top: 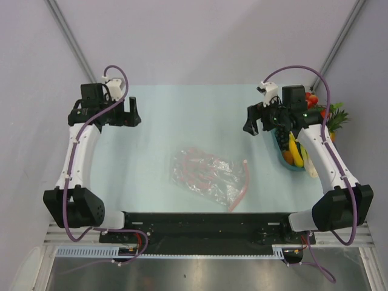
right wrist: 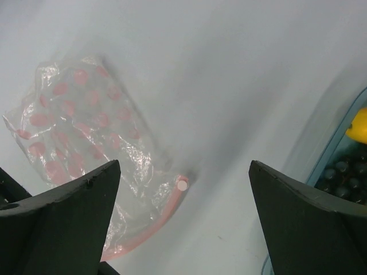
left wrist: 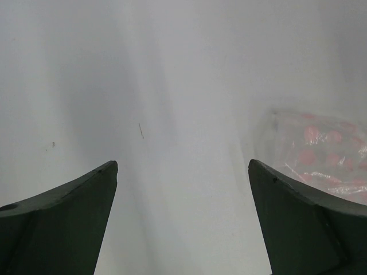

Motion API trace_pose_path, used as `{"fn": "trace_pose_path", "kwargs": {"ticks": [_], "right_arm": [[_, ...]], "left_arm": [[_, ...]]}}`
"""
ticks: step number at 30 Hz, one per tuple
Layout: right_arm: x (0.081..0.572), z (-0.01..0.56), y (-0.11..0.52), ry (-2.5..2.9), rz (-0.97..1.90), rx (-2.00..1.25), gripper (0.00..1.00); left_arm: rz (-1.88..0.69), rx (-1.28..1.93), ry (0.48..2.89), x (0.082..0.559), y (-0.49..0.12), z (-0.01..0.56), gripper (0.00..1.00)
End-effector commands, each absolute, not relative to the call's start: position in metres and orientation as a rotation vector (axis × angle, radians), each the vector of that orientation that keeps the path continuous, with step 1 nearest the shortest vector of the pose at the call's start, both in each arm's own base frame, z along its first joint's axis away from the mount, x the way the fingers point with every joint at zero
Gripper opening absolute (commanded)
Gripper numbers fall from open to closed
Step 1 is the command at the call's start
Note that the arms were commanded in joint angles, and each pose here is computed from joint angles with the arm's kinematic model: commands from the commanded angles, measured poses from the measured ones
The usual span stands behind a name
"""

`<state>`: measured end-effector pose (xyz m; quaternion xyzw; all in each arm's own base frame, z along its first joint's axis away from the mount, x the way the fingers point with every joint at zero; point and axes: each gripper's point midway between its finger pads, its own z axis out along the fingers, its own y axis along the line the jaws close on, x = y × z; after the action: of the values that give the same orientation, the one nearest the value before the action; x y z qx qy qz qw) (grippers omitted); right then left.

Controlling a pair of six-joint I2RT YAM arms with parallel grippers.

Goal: Place the food in the zip-top bag and seal the zipper
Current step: Pick up the zipper food storage bag at the center of the board.

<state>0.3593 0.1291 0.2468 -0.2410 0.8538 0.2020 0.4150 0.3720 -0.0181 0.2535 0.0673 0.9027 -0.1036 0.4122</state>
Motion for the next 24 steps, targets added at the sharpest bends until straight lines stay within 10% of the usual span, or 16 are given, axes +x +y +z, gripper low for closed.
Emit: {"fn": "trace_pose_path", "kwargs": {"ticks": [1,24], "right_arm": [[0.33,0.224,0.121,2.231,0.5,-0.612,1.0],[0.286,0.203,0.059,2.381,0.656,-0.069,1.0]], "left_arm": [[-0.241,0.371,2.164,0.362,-0.043,0.27,1.0],[-0.56,2.017,1.217,0.243,-0.354,0.17,1.0]]}}
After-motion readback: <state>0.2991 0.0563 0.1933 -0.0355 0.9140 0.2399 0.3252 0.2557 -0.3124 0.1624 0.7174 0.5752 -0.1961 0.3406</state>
